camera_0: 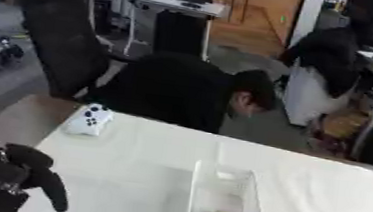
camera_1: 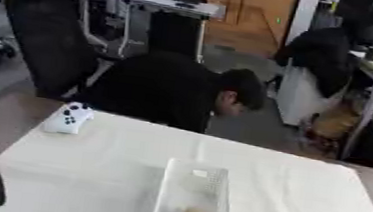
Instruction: Pick up objects on the table and place them in the box.
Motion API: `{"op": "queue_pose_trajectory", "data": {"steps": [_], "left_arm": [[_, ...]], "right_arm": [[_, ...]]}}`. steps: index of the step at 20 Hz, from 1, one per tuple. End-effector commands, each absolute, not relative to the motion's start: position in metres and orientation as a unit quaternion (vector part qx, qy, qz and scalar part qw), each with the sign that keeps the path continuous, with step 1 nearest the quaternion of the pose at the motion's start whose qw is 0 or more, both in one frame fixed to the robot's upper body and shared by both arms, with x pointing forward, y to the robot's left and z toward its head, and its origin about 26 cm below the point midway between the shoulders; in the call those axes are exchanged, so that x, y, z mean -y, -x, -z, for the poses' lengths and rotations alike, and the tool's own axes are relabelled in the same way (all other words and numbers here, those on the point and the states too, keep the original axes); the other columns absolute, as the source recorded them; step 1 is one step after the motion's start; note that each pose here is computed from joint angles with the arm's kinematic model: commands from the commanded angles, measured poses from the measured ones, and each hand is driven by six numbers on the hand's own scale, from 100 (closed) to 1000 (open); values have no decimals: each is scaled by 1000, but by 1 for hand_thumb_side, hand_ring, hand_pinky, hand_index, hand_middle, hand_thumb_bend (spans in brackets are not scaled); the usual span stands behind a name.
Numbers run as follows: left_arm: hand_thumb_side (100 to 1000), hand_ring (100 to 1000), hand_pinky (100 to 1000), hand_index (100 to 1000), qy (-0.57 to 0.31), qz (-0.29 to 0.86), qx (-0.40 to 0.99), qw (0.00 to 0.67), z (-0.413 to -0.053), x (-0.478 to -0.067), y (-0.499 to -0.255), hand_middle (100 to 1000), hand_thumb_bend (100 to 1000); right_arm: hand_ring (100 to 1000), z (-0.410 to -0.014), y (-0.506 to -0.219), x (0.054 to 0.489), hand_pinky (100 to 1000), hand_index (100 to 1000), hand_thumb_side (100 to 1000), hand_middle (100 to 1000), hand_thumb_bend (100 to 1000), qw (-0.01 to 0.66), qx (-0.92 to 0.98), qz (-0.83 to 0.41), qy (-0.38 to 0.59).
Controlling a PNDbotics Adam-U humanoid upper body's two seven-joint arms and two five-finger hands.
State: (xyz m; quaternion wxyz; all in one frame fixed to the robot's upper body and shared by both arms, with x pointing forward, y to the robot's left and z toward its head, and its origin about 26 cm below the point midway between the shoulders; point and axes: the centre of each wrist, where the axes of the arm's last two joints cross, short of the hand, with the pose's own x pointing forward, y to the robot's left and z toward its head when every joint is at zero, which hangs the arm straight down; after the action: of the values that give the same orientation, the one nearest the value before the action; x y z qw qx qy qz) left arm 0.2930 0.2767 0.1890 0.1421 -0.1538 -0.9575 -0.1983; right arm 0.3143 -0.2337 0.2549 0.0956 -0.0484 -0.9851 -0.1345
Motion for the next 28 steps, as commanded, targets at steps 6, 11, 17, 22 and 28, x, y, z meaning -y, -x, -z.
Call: {"op": "queue_pose_trajectory", "data": {"steps": [6,11,17,22,28], "left_arm": [[704,596,430,785,151,205,958,135,-195,-277,-290,751,482],[704,596,430,785,150,205,957,137,-195,-278,-290,752,483],[703,596,430,786,150,202,958,137,-195,-278,-290,753,483],[705,596,430,787,153,200,958,137,-195,-277,-290,753,483],[708,595,429,787,157,198,958,140,-195,-277,-290,754,482]], "right_arm": [[248,-264,-312,234,100,481,1000,368,100,78,988,128,44],[248,-264,-312,234,100,482,1000,368,100,78,988,127,43],[247,-264,-312,234,100,482,1000,368,100,79,988,125,42],[247,-264,-312,234,100,483,1000,369,100,80,988,123,43],[248,-264,-312,234,100,484,1000,370,100,81,989,118,42]]}}
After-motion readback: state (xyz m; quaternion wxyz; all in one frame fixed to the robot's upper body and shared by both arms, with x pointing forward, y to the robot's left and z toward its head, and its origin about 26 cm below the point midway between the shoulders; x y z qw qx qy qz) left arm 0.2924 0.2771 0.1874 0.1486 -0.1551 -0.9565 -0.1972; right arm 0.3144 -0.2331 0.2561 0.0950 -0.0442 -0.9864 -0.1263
